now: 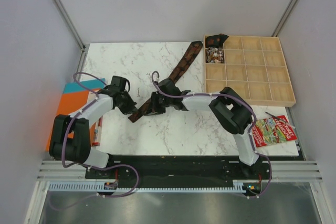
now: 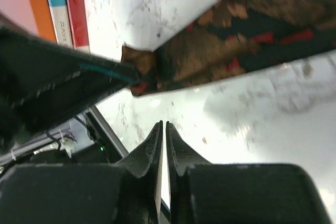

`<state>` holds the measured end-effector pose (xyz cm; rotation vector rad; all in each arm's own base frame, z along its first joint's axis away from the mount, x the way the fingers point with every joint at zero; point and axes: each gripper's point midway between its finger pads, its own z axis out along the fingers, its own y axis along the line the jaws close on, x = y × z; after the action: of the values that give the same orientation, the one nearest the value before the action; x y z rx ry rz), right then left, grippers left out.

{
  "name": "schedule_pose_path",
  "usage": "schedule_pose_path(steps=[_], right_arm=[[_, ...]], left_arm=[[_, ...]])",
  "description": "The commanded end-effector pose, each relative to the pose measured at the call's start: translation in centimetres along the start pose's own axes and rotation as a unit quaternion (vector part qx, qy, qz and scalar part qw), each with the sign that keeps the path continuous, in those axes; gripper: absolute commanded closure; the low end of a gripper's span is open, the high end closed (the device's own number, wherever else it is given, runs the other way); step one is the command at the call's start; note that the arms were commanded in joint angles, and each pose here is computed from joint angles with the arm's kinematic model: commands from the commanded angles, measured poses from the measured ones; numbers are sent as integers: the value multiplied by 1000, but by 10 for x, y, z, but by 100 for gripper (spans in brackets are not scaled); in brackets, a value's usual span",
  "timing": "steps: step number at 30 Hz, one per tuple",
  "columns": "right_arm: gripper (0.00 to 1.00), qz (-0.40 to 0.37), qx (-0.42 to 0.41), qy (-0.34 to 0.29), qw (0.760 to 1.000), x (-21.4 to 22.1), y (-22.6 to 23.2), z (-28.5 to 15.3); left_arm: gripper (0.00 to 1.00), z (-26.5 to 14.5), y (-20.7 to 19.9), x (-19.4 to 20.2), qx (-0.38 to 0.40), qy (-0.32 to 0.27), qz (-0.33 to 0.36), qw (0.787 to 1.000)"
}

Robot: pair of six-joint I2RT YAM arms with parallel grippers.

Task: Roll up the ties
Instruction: Roll the tie at the center of the board.

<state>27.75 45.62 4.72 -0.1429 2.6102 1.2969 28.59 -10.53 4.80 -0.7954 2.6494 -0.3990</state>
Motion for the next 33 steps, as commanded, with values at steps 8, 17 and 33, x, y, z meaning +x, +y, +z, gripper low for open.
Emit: schedule_pose_path(steps=[8, 17, 33], right_arm=[[86, -33, 50, -35, 998, -12, -24, -78], [85, -51, 49, -35, 997, -10, -19, -87], [84, -64, -4, -19, 998, -4, 22, -69]], left_arm=[[82, 12, -26, -15, 8, -21, 23, 999], [55, 2, -41, -22, 31, -32, 28, 999], [58, -22, -28, -32, 3, -71, 49, 996]])
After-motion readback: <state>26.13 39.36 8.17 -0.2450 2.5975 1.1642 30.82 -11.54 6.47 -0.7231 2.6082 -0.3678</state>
